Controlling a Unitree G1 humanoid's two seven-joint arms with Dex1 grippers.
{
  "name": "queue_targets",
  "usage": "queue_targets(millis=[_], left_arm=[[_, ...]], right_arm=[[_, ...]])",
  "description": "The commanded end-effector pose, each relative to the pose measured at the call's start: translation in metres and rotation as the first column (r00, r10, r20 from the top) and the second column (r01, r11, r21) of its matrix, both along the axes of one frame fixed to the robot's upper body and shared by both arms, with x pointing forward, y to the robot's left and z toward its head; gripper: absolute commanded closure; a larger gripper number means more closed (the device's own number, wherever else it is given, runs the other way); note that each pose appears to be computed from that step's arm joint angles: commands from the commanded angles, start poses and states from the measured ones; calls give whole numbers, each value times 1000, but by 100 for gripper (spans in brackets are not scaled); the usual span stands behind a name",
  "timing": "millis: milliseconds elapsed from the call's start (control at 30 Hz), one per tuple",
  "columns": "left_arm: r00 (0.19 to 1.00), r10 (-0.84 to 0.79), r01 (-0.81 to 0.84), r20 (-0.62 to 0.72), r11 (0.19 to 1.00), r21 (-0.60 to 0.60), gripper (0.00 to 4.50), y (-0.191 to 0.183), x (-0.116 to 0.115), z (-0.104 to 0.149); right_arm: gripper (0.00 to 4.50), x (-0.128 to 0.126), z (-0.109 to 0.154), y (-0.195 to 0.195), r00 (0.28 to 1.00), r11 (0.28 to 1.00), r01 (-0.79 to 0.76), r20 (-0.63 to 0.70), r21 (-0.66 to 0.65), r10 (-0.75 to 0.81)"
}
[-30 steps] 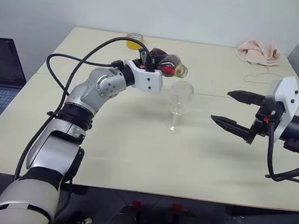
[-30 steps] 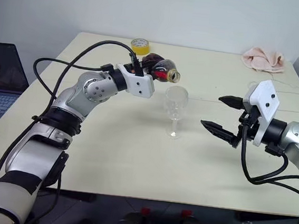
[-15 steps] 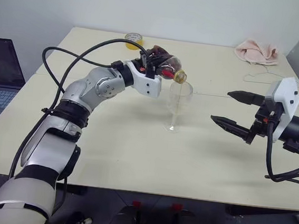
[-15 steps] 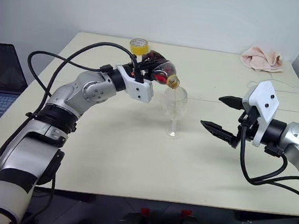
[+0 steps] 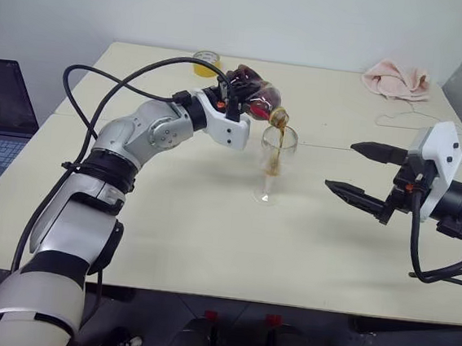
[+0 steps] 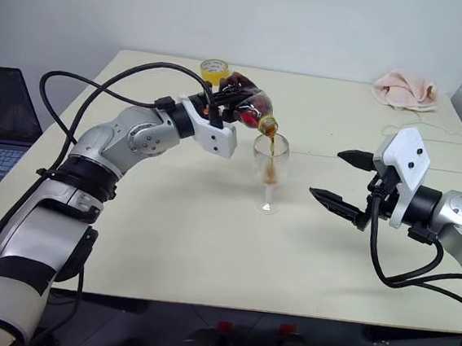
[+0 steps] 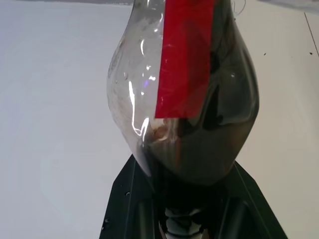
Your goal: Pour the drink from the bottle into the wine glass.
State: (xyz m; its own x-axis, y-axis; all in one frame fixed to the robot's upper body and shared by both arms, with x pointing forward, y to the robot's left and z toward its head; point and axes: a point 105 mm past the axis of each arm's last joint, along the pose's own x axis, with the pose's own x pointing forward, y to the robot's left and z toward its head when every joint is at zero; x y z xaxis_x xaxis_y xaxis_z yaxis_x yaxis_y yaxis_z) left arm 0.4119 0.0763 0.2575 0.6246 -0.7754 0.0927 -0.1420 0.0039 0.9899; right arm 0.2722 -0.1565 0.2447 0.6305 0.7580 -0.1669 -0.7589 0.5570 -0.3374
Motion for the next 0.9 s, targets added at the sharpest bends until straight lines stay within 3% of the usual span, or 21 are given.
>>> queue_targets(millis=[33,900], left_arm=[[996,-15,17,91,1000,-24,376,-1,-4,29],[992,-13,14,126,1000,-8,381,3,-3,33]], right_arm=[[0,-3,12,0,998,1000,0,58,4,0],[0,-3,17,3,997,999,-18,78,27,16]])
